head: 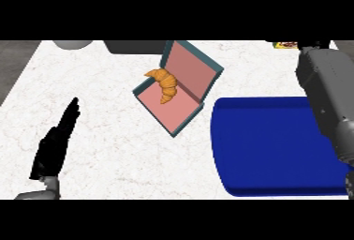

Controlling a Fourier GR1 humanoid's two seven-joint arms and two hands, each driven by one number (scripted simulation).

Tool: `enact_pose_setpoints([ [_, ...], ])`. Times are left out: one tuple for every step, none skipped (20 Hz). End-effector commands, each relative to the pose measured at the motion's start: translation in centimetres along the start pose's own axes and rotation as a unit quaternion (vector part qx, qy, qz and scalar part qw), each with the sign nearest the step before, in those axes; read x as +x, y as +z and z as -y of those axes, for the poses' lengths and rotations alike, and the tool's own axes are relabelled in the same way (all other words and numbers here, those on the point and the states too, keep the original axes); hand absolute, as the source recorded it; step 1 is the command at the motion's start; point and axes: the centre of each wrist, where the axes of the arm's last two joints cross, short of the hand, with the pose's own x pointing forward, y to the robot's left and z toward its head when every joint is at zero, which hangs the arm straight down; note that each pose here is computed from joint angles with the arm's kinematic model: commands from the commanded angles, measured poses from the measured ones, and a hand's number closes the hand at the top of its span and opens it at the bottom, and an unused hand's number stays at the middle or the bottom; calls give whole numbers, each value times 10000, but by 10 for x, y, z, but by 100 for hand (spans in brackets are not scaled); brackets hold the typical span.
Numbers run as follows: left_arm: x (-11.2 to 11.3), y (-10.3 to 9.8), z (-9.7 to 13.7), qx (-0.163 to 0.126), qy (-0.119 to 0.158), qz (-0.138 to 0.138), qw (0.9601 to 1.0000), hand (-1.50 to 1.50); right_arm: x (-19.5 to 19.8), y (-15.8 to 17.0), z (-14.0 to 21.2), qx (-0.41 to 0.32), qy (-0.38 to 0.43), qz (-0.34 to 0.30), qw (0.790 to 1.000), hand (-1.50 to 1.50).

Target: Pick the croissant from the tray and place it in the cardboard box

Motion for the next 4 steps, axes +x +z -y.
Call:
enact_pose_setpoints([
  [3, 7, -7, -2, 42, -16, 10000, 0, -2, -3, 71, -58, -75, 229, 9997, -150],
  [8, -1, -1, -16, -9, -32, 10000, 0, -5, -2, 80, 35, 48, 84, 9999, -150],
  [3, -2, 3, 20, -18, 36, 10000, 0, -17, 5, 100, 134, 74, 128, 9998, -150],
  [-6, 16, 8, -13, 45, -39, 10000, 0, -28, 9, 94, 103, 113, 152, 9998, -150],
])
